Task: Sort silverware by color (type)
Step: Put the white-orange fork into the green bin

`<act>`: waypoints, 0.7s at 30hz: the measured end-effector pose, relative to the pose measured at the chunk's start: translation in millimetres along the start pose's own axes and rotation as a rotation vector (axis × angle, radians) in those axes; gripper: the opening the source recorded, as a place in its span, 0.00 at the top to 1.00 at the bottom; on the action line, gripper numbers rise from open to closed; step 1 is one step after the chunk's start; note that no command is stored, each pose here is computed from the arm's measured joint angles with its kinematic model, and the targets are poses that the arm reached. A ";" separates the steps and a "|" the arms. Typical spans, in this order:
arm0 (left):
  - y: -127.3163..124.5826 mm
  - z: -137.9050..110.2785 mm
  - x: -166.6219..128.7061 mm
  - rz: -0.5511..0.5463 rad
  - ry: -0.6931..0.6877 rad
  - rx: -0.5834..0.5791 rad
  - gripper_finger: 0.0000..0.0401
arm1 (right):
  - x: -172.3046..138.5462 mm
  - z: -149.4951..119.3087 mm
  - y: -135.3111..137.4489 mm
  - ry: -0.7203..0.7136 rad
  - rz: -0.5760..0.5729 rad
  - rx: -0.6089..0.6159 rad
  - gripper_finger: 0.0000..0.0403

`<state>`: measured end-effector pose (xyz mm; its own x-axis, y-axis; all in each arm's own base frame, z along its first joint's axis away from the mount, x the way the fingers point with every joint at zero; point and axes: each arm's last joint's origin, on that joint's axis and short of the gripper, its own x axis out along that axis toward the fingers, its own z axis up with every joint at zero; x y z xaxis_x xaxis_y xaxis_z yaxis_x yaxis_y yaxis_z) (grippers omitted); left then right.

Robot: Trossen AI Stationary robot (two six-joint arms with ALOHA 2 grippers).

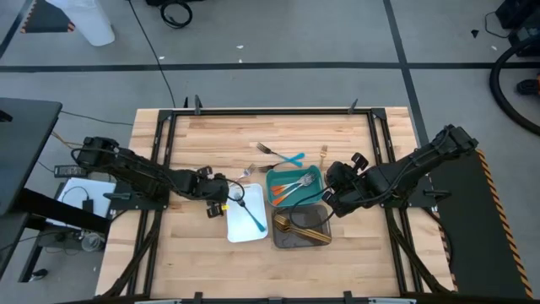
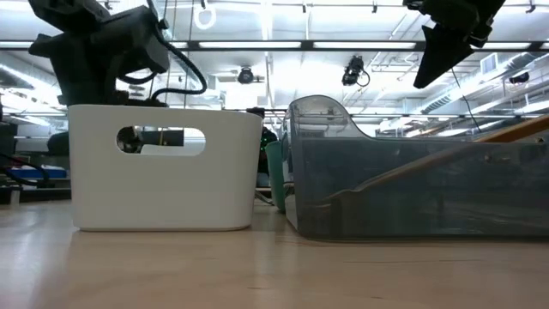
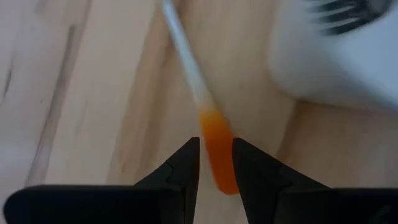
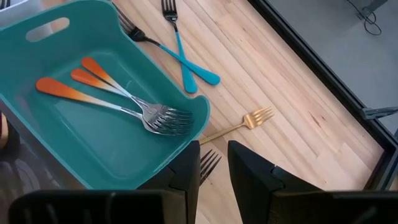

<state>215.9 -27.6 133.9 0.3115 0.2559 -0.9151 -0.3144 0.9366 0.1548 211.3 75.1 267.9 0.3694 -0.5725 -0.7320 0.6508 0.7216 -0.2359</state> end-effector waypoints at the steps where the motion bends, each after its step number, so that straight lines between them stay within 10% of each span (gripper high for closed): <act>1: 2.3 -0.2 0.6 0.009 0.010 -0.019 0.74 | 0.0 0.0 0.0 0.000 0.000 0.001 0.77; 21: 43.0 -16.5 0.7 0.171 0.277 -0.141 0.74 | 0.0 -0.1 0.2 0.007 0.005 0.001 0.77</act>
<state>187.9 8.9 133.7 -0.0051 0.3132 -0.9497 -0.4675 0.8388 0.2791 211.3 75.3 267.8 0.3685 -0.5660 -0.7374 0.6495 0.7243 -0.2313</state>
